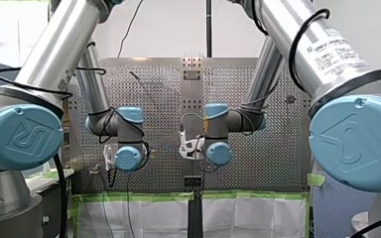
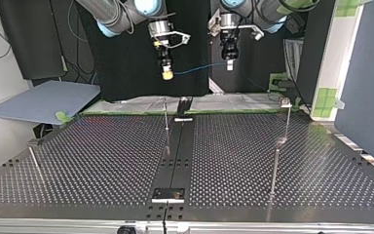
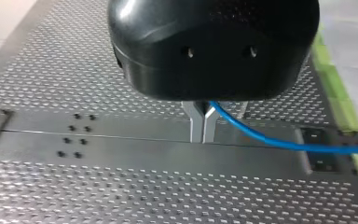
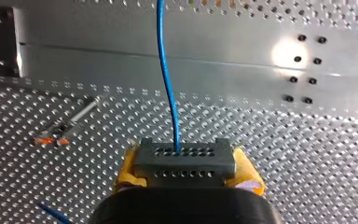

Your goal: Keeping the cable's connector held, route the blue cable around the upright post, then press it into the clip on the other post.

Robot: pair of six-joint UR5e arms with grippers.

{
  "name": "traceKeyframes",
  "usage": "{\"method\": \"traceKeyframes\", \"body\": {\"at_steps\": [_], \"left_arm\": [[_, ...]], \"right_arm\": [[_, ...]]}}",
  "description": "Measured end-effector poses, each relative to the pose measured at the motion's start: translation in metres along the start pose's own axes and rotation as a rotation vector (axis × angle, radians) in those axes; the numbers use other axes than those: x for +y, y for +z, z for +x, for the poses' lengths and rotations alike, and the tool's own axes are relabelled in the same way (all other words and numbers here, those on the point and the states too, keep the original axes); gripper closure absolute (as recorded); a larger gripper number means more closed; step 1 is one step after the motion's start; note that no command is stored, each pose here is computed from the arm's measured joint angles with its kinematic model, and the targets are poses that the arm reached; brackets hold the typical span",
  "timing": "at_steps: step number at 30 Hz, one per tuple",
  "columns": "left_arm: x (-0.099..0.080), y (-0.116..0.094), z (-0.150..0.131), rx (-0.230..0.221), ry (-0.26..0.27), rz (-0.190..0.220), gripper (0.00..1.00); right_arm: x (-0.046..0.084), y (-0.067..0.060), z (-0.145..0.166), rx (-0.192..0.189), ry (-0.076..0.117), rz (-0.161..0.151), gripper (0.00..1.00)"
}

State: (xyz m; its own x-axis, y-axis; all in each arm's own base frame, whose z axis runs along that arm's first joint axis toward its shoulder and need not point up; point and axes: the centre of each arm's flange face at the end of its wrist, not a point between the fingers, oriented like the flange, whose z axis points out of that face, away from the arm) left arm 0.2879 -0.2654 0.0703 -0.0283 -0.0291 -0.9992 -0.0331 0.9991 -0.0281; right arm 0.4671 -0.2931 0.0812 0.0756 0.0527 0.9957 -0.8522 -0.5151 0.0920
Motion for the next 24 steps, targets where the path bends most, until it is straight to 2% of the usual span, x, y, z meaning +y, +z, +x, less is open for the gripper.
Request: {"method": "traceKeyframes", "body": {"at_steps": [3,8,24], "left_arm": [[0.001,-0.002,0.006,0.021,0.014,0.000,1.00],[0.002,-0.002,0.008,0.030,0.020,0.000,1.00],[0.002,-0.002,0.008,0.030,0.021,0.000,1.00]], "right_arm": [[-0.002,0.000,-0.010,-0.018,-0.005,0.004,1.00],[-0.003,-0.002,-0.019,-0.034,-0.009,0.006,1.00],[-0.004,-0.002,-0.021,-0.036,-0.010,0.006,1.00]]}}
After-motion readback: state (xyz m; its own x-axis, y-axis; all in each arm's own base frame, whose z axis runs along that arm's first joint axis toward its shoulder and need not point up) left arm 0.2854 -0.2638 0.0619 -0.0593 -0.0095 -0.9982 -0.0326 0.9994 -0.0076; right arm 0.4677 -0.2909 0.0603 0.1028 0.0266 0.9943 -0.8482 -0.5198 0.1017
